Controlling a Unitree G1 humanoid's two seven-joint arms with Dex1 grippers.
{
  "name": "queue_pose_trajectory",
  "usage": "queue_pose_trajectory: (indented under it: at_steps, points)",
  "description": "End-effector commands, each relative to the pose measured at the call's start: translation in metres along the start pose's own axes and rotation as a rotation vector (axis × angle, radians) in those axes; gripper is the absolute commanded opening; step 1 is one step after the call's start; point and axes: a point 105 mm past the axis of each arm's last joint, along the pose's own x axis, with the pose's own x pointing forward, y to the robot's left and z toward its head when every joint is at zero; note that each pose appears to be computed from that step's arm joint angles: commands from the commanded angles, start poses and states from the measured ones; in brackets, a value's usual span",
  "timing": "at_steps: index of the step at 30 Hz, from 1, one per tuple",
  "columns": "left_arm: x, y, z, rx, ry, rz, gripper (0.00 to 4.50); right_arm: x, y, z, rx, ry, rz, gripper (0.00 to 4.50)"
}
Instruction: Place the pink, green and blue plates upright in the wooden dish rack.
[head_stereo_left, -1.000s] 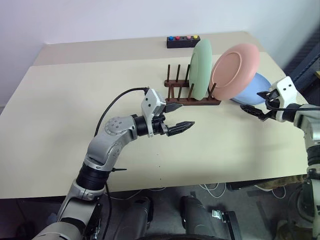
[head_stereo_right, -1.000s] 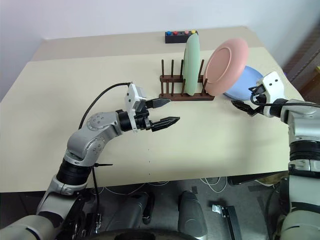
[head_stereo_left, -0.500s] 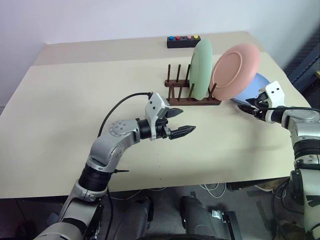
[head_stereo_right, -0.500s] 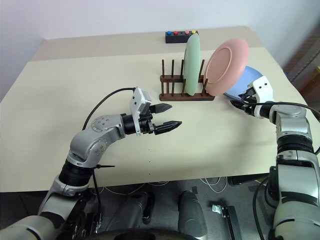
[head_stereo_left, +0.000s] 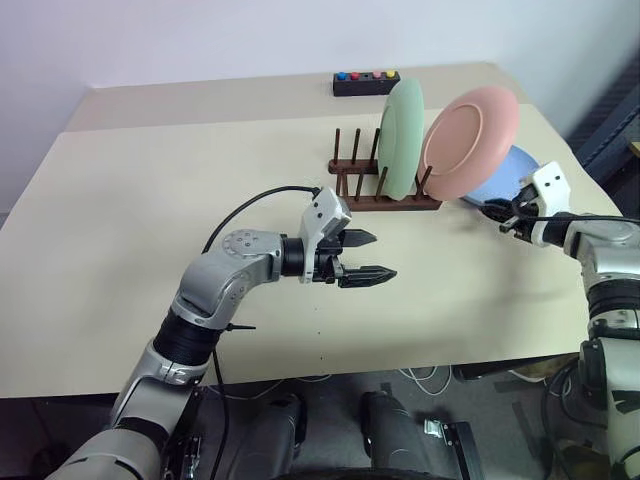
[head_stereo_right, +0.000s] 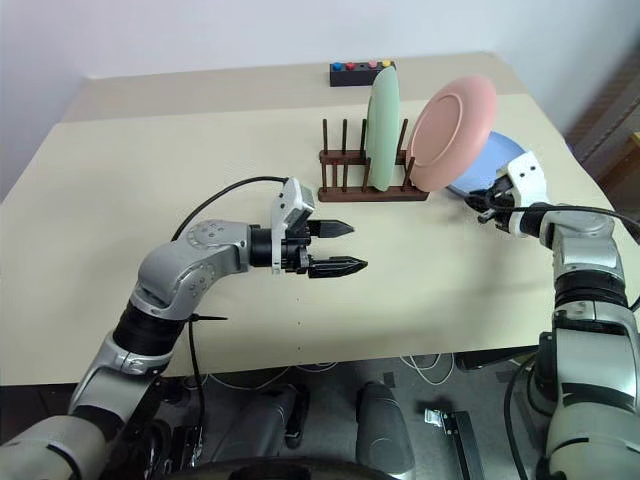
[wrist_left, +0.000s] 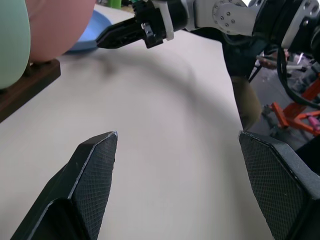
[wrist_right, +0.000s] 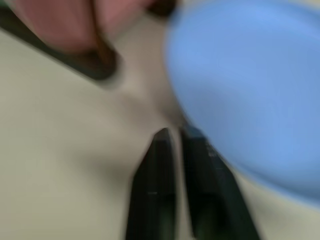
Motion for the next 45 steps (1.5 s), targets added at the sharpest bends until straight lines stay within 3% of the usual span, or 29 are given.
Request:
queue_pose_trajectory:
  at_steps: [1, 5, 9, 12, 21, 24, 30, 31, 45]
  points:
    - [0.006, 0.0, 0.008, 0.054, -0.004, 0.01, 3.99, -0.012, 0.001, 0.033, -0.035, -0.128, 0.028, 2.39]
    - [0.035, 0.004, 0.007, 0.037, 0.037, 0.056, 3.99, -0.01, -0.013, 0.012, -0.185, 0.027, -0.09, 4.28]
    - [0.059, 0.01, 0.014, 0.031, 0.033, 0.133, 3.99, -0.003, -0.014, 0.005, -0.166, 0.045, -0.1, 4.28]
    - [0.071, -0.003, 0.016, 0.047, 0.035, 0.086, 3.99, 0.001, -0.015, 0.001, -0.217, 0.081, -0.106, 4.28]
    - [0.074, -0.004, 0.017, 0.075, 0.032, 0.093, 3.99, 0.005, -0.019, -0.009, -0.165, 0.105, -0.133, 4.28]
    - [0.074, -0.004, 0.018, 0.075, 0.032, 0.095, 3.99, 0.007, -0.018, -0.017, -0.155, 0.146, -0.133, 3.4]
    - [0.074, -0.003, 0.018, 0.077, 0.028, 0.103, 3.99, 0.008, -0.023, -0.022, -0.155, 0.191, -0.168, 0.34]
    - [0.073, -0.003, 0.018, 0.075, 0.027, 0.105, 3.99, 0.008, -0.023, -0.021, -0.154, 0.192, -0.17, 0.02]
    - [0.071, 0.0, 0.021, 0.066, -0.001, 0.113, 3.99, -0.002, -0.033, -0.015, -0.171, 0.181, -0.209, 0.02]
